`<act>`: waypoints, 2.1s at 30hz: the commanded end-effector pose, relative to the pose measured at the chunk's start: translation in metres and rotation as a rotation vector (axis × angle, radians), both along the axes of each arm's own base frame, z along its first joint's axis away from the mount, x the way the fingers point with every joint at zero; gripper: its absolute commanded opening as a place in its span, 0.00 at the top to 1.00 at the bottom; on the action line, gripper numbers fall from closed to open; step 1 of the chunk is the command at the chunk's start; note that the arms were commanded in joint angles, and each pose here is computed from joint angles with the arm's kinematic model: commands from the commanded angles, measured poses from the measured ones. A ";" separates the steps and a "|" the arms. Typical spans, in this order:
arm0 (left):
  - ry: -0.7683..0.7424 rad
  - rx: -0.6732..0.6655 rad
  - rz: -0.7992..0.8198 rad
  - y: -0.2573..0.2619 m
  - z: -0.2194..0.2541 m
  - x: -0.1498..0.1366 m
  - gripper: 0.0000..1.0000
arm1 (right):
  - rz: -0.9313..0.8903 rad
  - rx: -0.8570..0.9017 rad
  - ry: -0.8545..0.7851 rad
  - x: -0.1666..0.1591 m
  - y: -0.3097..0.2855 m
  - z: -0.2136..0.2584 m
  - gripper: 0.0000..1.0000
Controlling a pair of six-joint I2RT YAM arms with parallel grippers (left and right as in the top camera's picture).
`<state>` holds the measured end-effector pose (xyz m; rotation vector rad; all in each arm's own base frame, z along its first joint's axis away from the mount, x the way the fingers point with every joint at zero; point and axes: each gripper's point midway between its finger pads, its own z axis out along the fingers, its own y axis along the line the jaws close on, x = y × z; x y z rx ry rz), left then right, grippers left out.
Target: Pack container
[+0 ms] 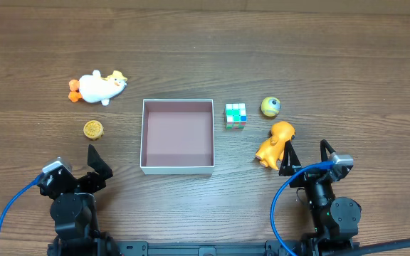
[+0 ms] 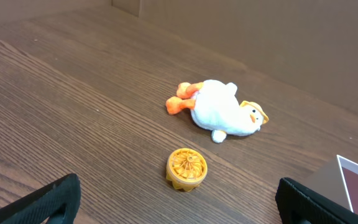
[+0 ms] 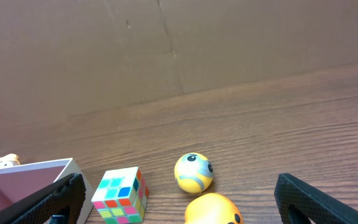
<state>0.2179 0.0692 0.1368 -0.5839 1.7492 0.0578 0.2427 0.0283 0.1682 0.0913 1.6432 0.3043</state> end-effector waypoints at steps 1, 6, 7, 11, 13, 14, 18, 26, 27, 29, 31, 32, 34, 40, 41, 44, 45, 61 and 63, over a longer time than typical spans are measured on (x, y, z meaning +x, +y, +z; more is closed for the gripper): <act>0.004 0.017 -0.038 -0.006 -0.002 0.002 0.00 | -0.002 -0.010 -0.015 0.000 -0.001 0.002 0.00; 0.004 0.017 -0.038 -0.006 -0.002 0.002 0.00 | -0.002 -0.011 -0.015 0.000 -0.001 0.002 0.00; 0.004 0.017 -0.038 -0.006 -0.002 0.002 0.00 | -0.002 -0.010 -0.015 0.000 -0.001 0.002 0.00; 0.004 0.017 -0.038 -0.006 -0.002 0.002 0.00 | -0.002 -0.010 -0.015 0.000 -0.001 0.002 0.00; 0.004 0.017 -0.038 -0.006 -0.002 0.002 0.00 | -0.002 -0.010 -0.015 0.000 -0.001 0.002 0.00; 0.004 0.017 -0.038 -0.006 -0.002 0.002 0.00 | -0.002 -0.010 -0.015 0.000 -0.001 0.002 0.00; 0.004 0.017 -0.038 -0.006 -0.002 0.002 0.00 | -0.002 -0.010 -0.015 0.000 -0.001 0.002 0.00; 0.004 0.017 -0.038 -0.006 -0.002 0.002 0.00 | -0.002 -0.010 -0.015 0.000 -0.001 0.002 0.00; 0.004 0.017 -0.038 -0.006 -0.002 0.002 0.00 | -0.002 -0.010 -0.015 0.000 -0.001 0.002 0.00; 0.004 0.017 -0.038 -0.006 -0.002 0.002 0.00 | -0.002 -0.010 -0.015 0.000 -0.001 0.002 0.00; 0.004 0.017 -0.038 -0.006 -0.002 0.002 0.00 | -0.002 -0.011 -0.015 0.000 -0.001 0.002 0.00; 0.004 0.017 -0.038 -0.006 -0.002 0.002 0.00 | -0.002 -0.010 -0.015 0.000 -0.001 0.002 0.00; 0.004 0.017 -0.038 -0.006 -0.002 0.002 0.00 | -0.002 -0.011 -0.015 0.000 -0.001 0.002 0.00; 0.004 0.017 -0.038 -0.006 -0.002 0.002 0.00 | -0.002 -0.010 -0.015 0.000 -0.001 0.002 0.00; 0.004 0.017 -0.038 -0.006 -0.002 0.002 0.00 | -0.002 -0.010 -0.015 0.000 -0.001 0.002 0.00; 0.004 0.017 -0.038 -0.006 -0.002 0.002 0.00 | -0.040 -0.013 -0.016 0.001 -0.007 0.002 0.00; 0.004 0.017 -0.038 -0.006 -0.002 0.002 0.00 | -0.047 -0.013 -0.015 0.001 -0.008 0.002 0.00; 0.004 0.017 -0.038 -0.006 -0.002 0.002 0.00 | 0.054 0.078 0.143 -0.021 0.010 0.100 0.00; 0.004 0.017 -0.038 -0.006 -0.002 0.002 0.00 | 0.090 0.033 0.252 -0.014 0.015 0.104 0.00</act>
